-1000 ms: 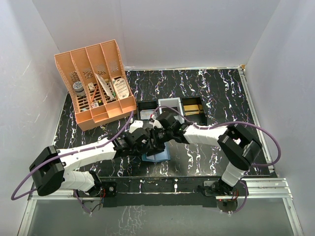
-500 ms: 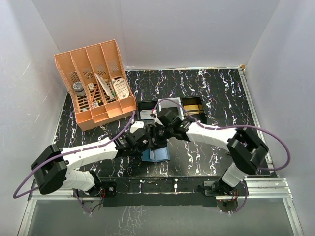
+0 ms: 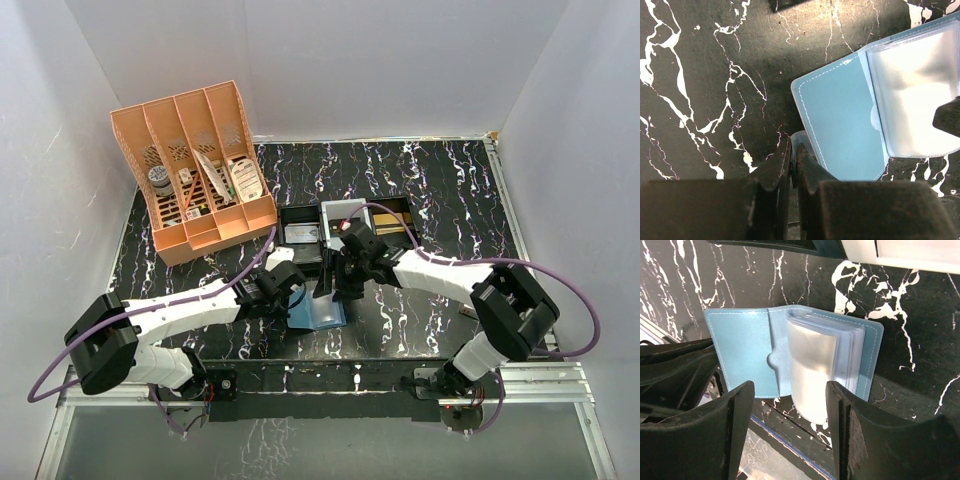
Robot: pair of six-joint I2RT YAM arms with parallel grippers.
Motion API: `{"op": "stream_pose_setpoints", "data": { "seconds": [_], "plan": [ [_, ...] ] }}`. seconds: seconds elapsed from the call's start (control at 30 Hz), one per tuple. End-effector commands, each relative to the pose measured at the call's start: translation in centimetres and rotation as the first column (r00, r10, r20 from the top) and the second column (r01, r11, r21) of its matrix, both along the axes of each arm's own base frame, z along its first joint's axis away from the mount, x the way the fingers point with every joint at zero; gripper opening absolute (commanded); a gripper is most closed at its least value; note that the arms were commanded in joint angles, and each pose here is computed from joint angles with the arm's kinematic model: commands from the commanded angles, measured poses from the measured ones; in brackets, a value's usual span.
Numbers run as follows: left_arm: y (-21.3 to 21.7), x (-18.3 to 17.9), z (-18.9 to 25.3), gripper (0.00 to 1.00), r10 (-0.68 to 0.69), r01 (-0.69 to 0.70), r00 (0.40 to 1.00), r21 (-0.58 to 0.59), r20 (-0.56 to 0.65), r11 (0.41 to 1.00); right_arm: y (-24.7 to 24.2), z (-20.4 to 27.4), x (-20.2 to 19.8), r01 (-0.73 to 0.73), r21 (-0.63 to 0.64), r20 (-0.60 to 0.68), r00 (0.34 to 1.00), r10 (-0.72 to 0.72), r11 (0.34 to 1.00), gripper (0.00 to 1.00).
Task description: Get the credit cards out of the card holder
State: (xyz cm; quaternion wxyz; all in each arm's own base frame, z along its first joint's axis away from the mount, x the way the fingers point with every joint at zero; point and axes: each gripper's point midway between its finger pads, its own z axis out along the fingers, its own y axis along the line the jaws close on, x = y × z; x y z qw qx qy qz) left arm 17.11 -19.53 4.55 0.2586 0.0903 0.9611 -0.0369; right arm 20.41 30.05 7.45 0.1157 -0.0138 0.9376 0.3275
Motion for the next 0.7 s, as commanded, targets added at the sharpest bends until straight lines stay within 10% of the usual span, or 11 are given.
{"op": "stream_pose_setpoints", "data": {
  "seconds": [0.0,0.67],
  "plan": [
    [-0.3,0.1,0.4,0.0,-0.016,0.016,1.0,-0.005,0.0,1.0,0.6,-0.2,0.1,0.009,0.017,-0.009,1.0,-0.009,1.0,0.56],
    [-0.6,0.0,0.1,0.0,-0.024,0.024,1.0,-0.005,-0.009,1.0,-0.3,-2.1,-0.6,0.013,-0.031,-0.044,0.999,-0.014,0.999,0.56]
  ]
}}
